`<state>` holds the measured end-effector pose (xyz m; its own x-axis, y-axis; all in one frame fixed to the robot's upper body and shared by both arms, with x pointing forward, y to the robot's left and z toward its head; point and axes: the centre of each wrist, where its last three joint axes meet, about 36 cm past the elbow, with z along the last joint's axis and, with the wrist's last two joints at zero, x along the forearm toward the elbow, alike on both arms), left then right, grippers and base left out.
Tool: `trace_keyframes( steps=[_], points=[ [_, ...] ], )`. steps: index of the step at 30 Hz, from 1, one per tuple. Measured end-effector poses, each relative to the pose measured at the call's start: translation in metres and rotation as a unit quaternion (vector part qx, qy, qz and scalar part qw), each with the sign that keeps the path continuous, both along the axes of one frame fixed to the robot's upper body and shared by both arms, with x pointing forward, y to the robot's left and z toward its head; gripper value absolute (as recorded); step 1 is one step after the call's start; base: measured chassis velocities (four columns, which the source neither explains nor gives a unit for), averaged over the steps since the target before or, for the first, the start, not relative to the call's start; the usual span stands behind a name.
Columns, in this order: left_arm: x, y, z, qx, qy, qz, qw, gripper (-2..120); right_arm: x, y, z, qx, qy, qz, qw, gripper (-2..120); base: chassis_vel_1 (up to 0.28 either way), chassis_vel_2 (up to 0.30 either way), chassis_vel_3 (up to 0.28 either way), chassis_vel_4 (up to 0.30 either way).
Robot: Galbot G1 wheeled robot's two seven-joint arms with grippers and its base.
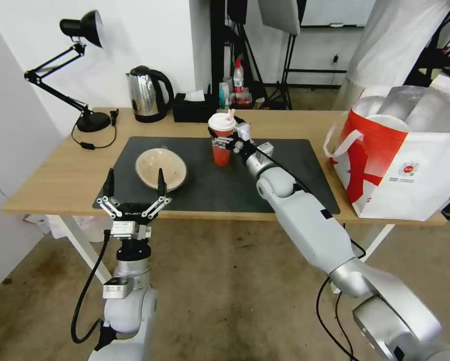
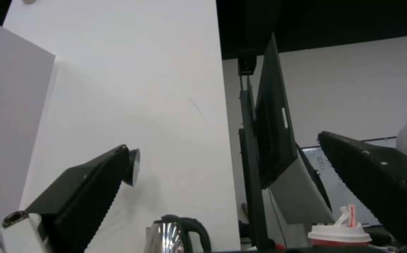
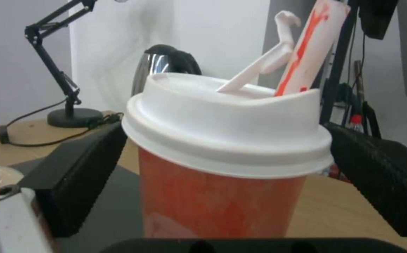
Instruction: Pick up the trash from the table and place it into the takeout bag.
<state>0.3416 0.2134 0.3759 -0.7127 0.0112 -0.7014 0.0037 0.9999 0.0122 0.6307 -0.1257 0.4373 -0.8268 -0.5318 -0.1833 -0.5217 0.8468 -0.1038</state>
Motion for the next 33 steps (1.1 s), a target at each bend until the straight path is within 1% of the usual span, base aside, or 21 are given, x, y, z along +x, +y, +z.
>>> trace_keyframes(
  steps=[15,33],
  points=[
    [-0.0015,-0.0003,0.0,0.001,-0.001,-0.001,1.0,100,0.0016,-0.0021,-0.0014,-0.004,0.002,-0.003,1.0,100,0.0,0.0,0.0,0.0],
    [-0.0013,-0.0004,0.0003,0.001,-0.003,-0.001,1.0,100,0.0067,0.0018,-0.0009,-0.004,0.003,-0.008,1.0,100,0.0,0.0,0.0,0.0]
  ],
)
